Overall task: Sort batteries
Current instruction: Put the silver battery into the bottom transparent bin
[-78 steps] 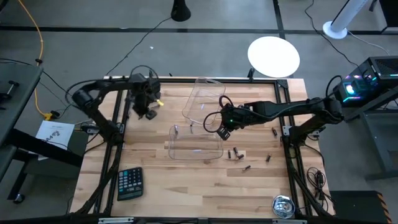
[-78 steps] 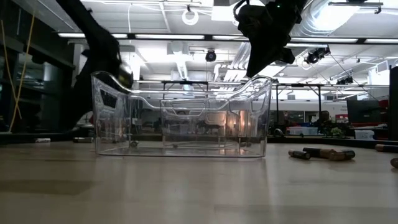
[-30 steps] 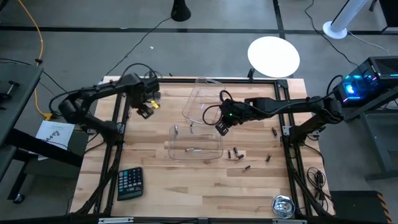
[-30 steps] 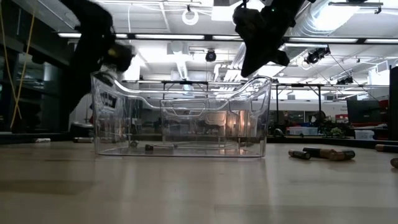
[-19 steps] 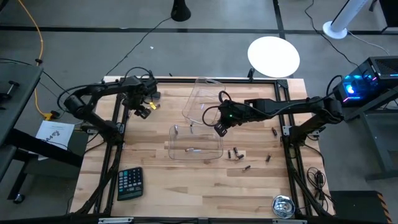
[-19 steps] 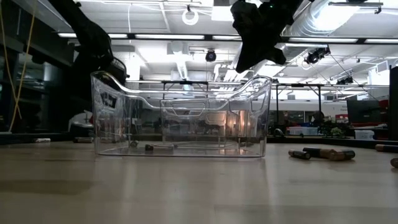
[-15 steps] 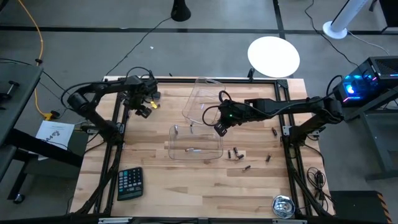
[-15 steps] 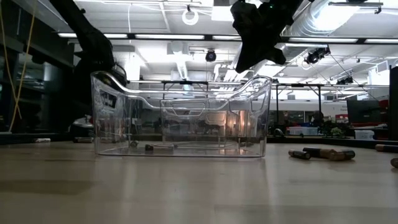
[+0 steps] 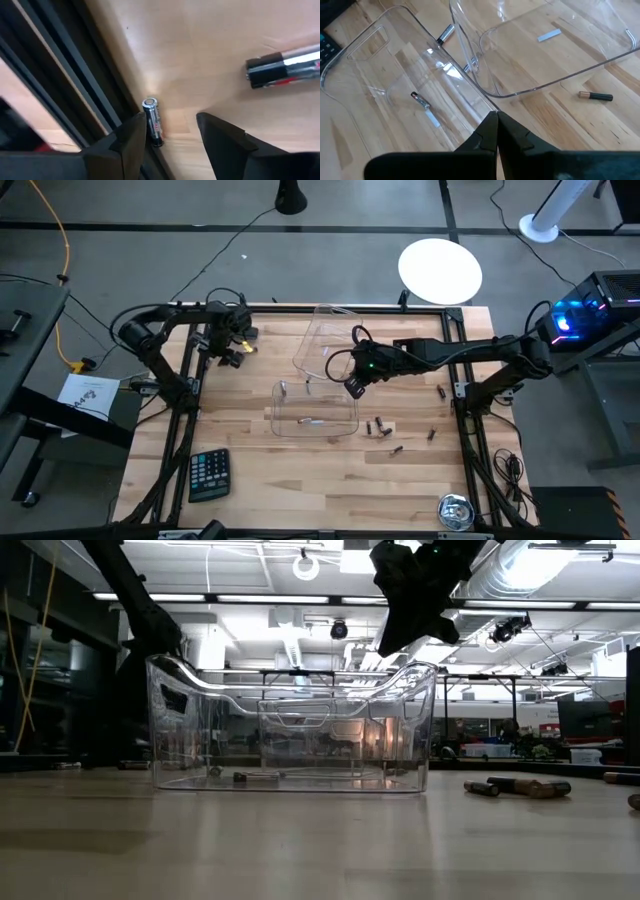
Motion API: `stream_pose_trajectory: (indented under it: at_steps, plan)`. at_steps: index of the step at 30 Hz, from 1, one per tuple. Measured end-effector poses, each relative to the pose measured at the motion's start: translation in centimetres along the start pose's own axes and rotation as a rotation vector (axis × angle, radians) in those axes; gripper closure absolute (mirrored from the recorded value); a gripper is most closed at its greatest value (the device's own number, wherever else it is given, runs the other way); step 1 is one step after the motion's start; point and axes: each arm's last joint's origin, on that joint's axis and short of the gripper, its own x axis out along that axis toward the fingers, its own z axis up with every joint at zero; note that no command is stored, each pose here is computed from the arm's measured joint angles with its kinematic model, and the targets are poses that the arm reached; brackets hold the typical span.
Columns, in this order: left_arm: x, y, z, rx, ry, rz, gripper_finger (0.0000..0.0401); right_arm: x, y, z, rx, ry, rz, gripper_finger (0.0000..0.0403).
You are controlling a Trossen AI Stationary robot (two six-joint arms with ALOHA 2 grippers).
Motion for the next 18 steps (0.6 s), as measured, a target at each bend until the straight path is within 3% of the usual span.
stream_pose_trajectory:
  at_steps: [10,18]
  plan:
    - [0.8,2.5,-0.2,-0.111,0.018,-0.115,0.022,-0.1,0.3,-0.2,-0.008,-0.014,-0.015,0.0403]
    - [1.0,2.1,-0.4,-0.07,0.015,-0.148,0.0237,-0.1,0.4,-0.3,-0.012,-0.02,-0.023,0.0403]
